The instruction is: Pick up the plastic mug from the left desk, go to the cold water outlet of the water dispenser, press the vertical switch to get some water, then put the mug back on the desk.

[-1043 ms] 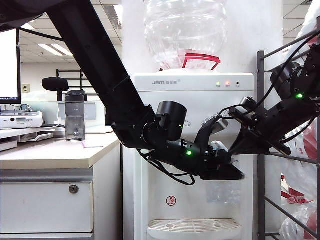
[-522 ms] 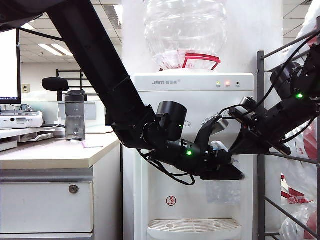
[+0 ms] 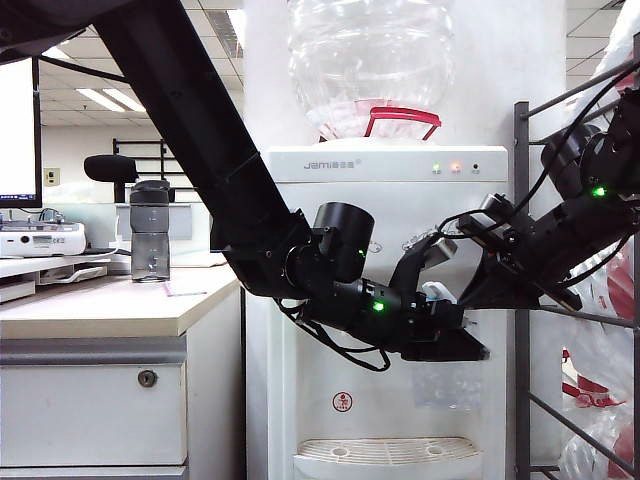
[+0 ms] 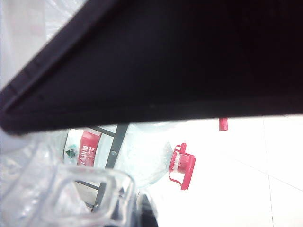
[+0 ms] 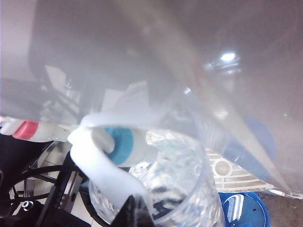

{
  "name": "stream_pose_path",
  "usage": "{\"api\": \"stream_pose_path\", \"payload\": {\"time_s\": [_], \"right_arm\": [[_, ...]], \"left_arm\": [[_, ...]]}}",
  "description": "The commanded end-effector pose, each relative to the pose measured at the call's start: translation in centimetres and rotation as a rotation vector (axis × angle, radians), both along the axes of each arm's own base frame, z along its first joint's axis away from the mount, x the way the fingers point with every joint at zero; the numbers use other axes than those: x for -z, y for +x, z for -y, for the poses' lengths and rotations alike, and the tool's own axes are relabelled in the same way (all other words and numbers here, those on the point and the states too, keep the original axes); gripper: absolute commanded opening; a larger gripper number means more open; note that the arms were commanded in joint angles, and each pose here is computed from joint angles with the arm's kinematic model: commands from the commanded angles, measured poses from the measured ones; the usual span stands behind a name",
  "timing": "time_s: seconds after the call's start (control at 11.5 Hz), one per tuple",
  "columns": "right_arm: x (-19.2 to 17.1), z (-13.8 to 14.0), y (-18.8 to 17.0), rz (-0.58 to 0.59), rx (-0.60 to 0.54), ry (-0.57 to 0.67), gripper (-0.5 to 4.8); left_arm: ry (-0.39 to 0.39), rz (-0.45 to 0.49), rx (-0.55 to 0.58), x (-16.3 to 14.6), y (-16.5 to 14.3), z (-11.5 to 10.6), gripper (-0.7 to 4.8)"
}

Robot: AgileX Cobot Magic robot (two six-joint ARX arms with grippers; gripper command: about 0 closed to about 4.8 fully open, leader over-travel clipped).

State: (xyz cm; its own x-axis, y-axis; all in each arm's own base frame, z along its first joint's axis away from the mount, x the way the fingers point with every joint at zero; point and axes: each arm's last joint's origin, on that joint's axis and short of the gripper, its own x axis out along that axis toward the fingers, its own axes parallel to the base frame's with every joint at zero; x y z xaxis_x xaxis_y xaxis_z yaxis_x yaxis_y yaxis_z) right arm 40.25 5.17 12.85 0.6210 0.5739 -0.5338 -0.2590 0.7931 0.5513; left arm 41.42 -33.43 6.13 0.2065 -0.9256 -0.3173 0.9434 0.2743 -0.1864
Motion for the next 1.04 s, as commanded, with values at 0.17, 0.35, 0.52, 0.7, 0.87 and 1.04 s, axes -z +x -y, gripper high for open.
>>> {"api": "stream_pose_path", "payload": {"time_s": [0.17, 0.35, 0.52, 0.7, 0.87, 1.04], "right_arm": [[0.07, -0.11, 0.02, 0.003, 0.004, -0.004, -0.06], [0.07, -0.11, 0.02, 0.003, 0.004, -0.004, -0.06], [0.07, -0.11, 0.02, 0.003, 0.003, -0.004, -0.06], [0.07, -0.11, 0.02, 0.003, 0.004, -0.004, -0.06], [0.06, -0.11, 0.02, 0.003, 0.003, -0.004, -0.06], [-0.31, -0.09, -0.03, 0.011, -0.012, 0.01, -0.06]], "left_arm": [[-0.035, 0.045, 0.013, -1.11, 0.13, 0.21, -0.06], [-0.034, 0.045, 0.013, -1.1, 0.13, 0.2, -0.06], [-0.034, 0.045, 0.013, -1.1, 0.13, 0.2, -0.06], [-0.035, 0.045, 0.012, -1.11, 0.15, 0.19, -0.06], [-0.034, 0.045, 0.012, -1.1, 0.14, 0.19, -0.06], [-0.034, 0.045, 0.012, -1.1, 0.14, 0.19, -0.06]]}}
